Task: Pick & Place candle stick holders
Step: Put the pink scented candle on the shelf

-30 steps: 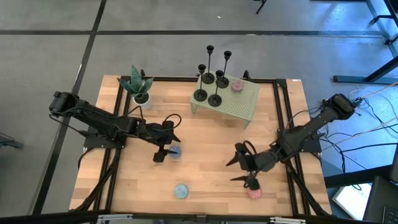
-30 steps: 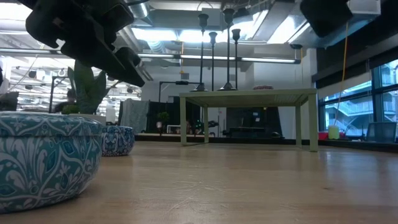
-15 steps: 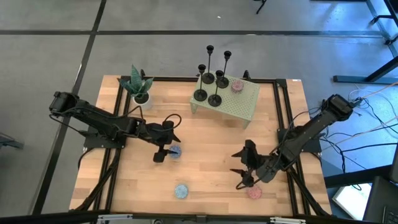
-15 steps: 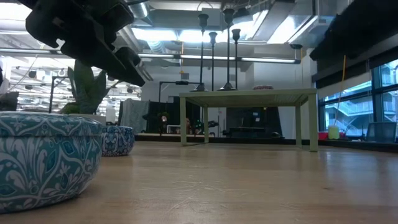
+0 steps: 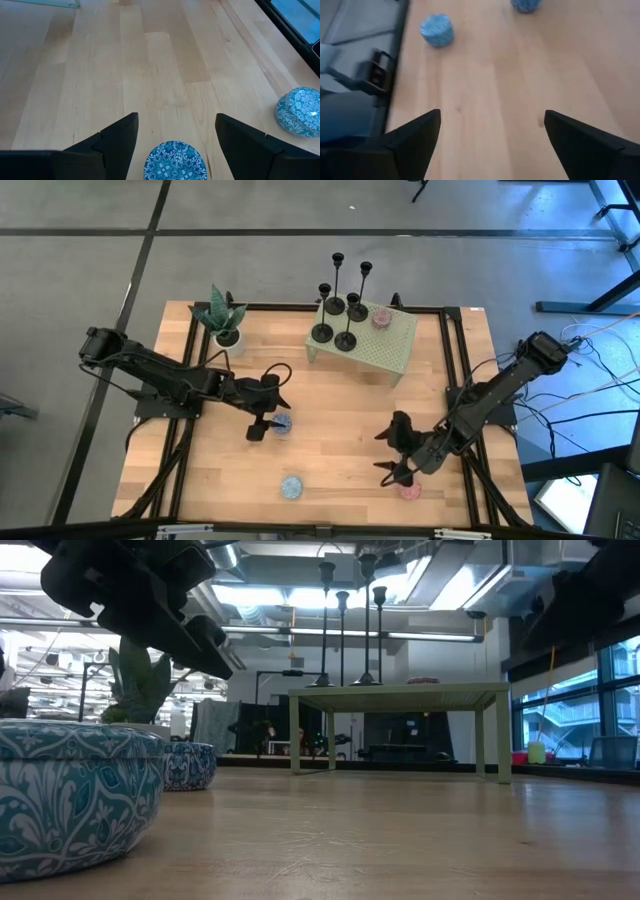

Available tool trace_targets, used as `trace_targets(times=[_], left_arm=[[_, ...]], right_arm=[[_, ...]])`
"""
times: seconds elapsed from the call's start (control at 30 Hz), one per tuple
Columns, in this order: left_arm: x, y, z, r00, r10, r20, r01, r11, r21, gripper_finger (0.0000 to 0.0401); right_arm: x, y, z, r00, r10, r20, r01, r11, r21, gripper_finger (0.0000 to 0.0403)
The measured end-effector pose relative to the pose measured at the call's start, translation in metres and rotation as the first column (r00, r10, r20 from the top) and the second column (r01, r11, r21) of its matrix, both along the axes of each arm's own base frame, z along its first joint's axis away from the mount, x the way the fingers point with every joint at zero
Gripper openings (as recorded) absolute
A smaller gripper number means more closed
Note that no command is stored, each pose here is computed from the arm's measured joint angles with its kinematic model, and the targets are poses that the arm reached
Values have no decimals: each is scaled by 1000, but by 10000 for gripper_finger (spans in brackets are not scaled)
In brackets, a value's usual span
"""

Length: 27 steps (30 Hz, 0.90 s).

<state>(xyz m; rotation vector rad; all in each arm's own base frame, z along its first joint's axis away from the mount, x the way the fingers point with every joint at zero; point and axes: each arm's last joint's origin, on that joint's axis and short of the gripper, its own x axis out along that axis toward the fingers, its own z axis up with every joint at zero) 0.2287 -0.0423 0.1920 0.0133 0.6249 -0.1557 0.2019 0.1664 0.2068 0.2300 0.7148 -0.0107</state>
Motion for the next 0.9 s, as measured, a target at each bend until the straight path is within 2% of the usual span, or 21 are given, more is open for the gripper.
trace_targets(times=[0.1, 0.33, 0.4, 0.5, 0.67, 0.73, 0.9], left_arm=[[0, 0, 0, 1000, 0, 0, 0, 1000, 1, 263], [0, 0, 0, 1000, 0, 0, 0, 1000, 1, 263], [0, 0, 0, 1000, 0, 0, 0, 1000, 0, 263], [0, 0, 0, 1000, 0, 0, 0, 1000, 1, 263], [0, 0, 0, 1000, 0, 0, 0, 1000, 0, 263], [0, 0, 0, 1000, 0, 0, 0, 1000, 0, 263], [0, 0, 0, 1000, 0, 0, 0, 1000, 1, 263]], right_arm=[[-2, -3, -3, 999, -42, -28, 42, 999, -19, 364], [-4, -5, -5, 997, -57, -56, 56, 998, -29, 397], [-6, -4, -6, 995, -47, -90, 47, 999, 6, 395], [-10, 0, -8, 985, 30, -169, -14, 995, 95, 398], [-24, 13, -10, 946, 105, -306, -22, 965, 262, 396], [-32, 18, -12, 930, 128, -346, -28, 960, 280, 394], [-48, 25, -15, 902, 141, -408, -35, 966, 256, 394]])
